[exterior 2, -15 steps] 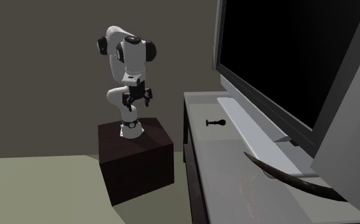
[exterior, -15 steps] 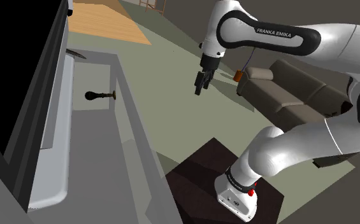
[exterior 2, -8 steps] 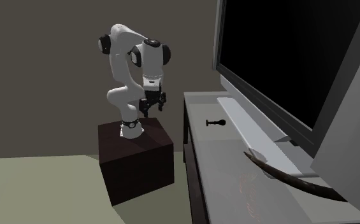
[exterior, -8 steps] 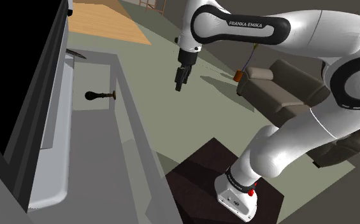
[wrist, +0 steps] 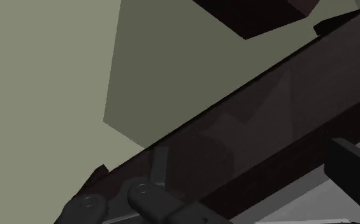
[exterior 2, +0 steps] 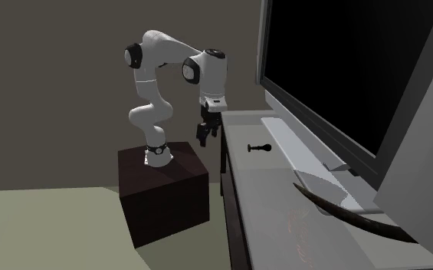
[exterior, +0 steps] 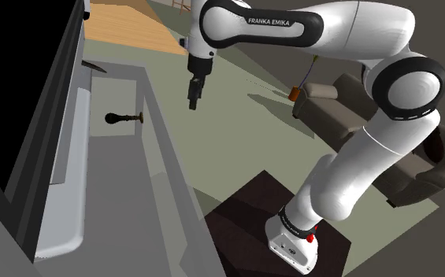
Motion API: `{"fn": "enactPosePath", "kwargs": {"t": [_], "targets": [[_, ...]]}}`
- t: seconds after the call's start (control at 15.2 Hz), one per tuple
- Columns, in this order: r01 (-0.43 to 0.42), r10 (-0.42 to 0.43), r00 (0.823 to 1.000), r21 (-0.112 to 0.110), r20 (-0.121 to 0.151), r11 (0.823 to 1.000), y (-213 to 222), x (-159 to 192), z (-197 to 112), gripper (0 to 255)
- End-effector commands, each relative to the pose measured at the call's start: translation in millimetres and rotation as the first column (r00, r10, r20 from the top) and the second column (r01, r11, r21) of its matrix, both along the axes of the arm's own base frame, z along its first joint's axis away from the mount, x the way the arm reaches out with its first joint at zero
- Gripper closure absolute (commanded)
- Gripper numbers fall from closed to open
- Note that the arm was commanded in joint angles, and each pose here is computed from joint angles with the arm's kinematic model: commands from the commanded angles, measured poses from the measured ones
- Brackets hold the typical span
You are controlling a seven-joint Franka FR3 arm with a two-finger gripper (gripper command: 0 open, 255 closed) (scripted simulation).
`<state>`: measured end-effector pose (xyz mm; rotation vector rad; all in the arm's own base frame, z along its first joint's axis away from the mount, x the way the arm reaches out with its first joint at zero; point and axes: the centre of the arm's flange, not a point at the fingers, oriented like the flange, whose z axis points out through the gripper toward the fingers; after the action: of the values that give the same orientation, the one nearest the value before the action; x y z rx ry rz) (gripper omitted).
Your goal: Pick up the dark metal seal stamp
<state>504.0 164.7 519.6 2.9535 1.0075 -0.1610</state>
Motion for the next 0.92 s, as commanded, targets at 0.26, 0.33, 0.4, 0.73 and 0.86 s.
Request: {"fn": "enactPosePath", "kwargs": {"t": [0.26, 0.33, 0.4, 0.73, 0.86], "targets": [[-0.178, 0.178, 0.984, 0.004, 0.012, 0.984, 74, 31, -4, 0], [-0.207, 0.207, 0.978, 0.004, 0.014, 0.978, 86, 35, -5, 0], [-0.236, 0.236, 0.972, 0.005, 0.016, 0.972, 99, 39, -6, 0], [-0.377, 0.376, 0.926, 0.005, 0.026, 0.926, 164, 51, -8, 0], [-0.431, 0.430, 0.902, 0.005, 0.030, 0.902, 190, 53, -9, 0]]}}
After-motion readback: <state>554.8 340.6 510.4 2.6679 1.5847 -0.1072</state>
